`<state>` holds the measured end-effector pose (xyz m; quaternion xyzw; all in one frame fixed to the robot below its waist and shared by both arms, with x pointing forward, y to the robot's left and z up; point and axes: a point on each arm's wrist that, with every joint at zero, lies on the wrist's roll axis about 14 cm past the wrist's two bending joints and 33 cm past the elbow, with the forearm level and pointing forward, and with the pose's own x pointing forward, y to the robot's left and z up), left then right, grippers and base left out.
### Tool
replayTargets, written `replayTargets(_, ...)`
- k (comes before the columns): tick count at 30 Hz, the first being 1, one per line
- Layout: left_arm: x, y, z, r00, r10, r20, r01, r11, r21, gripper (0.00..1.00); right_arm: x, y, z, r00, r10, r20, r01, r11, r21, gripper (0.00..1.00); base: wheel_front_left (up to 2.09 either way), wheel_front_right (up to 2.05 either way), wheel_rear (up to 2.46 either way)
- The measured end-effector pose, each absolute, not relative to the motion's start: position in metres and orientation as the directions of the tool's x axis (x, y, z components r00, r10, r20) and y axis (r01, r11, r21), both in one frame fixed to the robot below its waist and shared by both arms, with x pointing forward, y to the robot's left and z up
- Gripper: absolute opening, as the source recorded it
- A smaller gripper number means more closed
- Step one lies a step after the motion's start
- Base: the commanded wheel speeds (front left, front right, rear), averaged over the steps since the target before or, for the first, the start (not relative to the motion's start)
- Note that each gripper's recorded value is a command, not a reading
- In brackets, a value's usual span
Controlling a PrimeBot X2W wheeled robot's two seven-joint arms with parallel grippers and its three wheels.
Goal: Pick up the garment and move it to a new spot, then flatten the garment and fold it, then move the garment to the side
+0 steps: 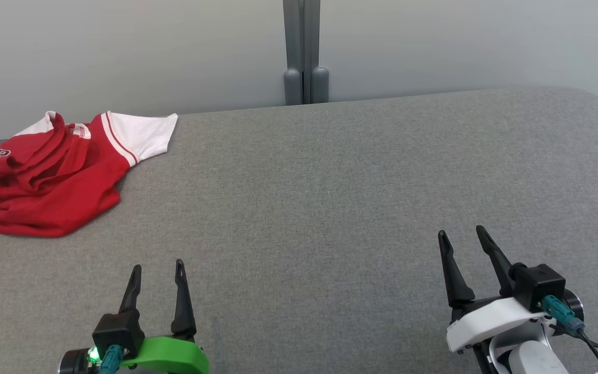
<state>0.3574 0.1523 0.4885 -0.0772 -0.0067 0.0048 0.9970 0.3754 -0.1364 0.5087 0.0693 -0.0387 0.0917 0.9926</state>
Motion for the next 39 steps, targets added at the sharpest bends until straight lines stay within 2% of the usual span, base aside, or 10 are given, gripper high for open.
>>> replayTargets(27, 0.353, 0.157, 0.48, 1.0, 0.022, -0.012, -0.024, 0.986, -0.162, 1.0, 0.379, -0.136, 0.511, 0.979, 0.18, 0.095, -0.191, 0.974, 0.12, 1.0, 0.0, 0.0, 0.0)
replayTargets(39, 0.326, 0.21, 0.485, 0.983, 0.181, 0.009, -0.178, 0.973, -0.145, 1.0, 0.391, -0.088, 0.51, 0.946, 0.311, 0.094, -0.32, 0.94, 0.12, 1.0, 0.0, 0.0, 0.0)
